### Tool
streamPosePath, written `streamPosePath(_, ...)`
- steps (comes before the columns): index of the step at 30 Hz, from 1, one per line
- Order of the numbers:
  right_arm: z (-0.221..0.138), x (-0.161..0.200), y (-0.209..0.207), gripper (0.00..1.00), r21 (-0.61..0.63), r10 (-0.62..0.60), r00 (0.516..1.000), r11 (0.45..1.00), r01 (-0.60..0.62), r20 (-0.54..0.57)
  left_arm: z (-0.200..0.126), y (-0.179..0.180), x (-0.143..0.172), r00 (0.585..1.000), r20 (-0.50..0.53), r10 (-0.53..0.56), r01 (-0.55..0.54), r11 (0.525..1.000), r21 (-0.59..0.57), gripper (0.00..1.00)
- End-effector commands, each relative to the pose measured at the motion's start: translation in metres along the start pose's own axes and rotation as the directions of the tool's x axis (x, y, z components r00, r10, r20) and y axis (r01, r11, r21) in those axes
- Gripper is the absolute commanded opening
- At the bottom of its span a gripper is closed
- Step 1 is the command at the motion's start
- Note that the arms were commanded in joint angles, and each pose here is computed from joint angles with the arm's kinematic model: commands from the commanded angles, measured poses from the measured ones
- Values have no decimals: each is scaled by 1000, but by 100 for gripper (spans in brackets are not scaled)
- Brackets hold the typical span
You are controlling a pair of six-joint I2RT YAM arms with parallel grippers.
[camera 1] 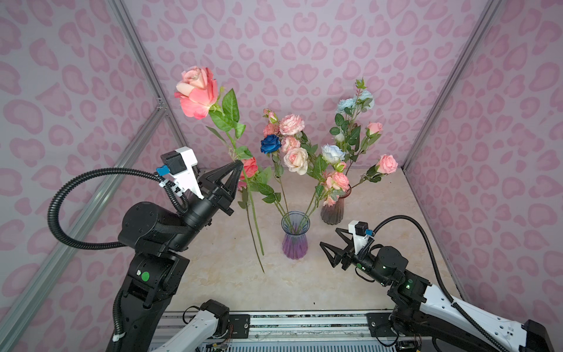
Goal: Arrange flowers in a vase
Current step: Place the flower in the vase.
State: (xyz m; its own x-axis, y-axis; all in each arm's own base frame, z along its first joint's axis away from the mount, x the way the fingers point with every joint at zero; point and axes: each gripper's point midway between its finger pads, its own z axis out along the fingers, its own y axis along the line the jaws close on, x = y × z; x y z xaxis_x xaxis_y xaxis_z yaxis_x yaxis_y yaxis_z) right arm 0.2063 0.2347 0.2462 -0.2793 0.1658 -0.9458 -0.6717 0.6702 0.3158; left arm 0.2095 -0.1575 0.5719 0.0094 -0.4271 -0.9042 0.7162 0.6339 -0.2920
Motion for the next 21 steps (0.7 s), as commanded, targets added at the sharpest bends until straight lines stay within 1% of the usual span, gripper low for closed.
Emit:
streamPosePath(1, -3, 0, -11, 93, 60, -12, 1000, 998, 12, 10, 20, -24, -12, 995, 75, 71, -77, 993, 86, 3)
streamPosePath(3, -5, -1, -12, 93, 66, -17, 1000, 998, 16, 14, 34, -39, -4, 991, 98, 92, -105, 984, 143, 3)
streamPosePath(6, -7, 0, -16, 94, 78, -17, 1000, 997, 16, 15, 54, -51, 13, 981, 139, 133, -158, 971, 182, 3)
streamPosePath(7, -7, 1, -16, 94, 79, -16, 1000, 997, 15, 15, 60, -52, 18, 978, 152, 144, -171, 968, 182, 3)
streamPosePath(8, -8, 2, -17, 94, 81, -15, 1000, 997, 14, 16, 66, -50, 31, 979, 141, 149, -173, 968, 181, 3)
streamPosePath(10, -9, 2, -19, 94, 85, -16, 1000, 996, 14, 18, 74, -49, 44, 974, 146, 173, -198, 963, 182, 3)
streamPosePath(14, -9, 5, -22, 94, 91, -18, 1000, 996, 17, 12, 85, -45, 53, 968, 148, 202, -225, 961, 160, 3)
streamPosePath(19, -9, 5, -24, 94, 90, -17, 1000, 996, 15, 18, 100, -34, 77, 967, 102, 234, -246, 960, 131, 3)
streamPosePath(21, -9, 6, -26, 94, 94, -13, 1000, 996, 12, 18, 100, -32, 76, 968, 112, 224, -237, 964, 117, 3)
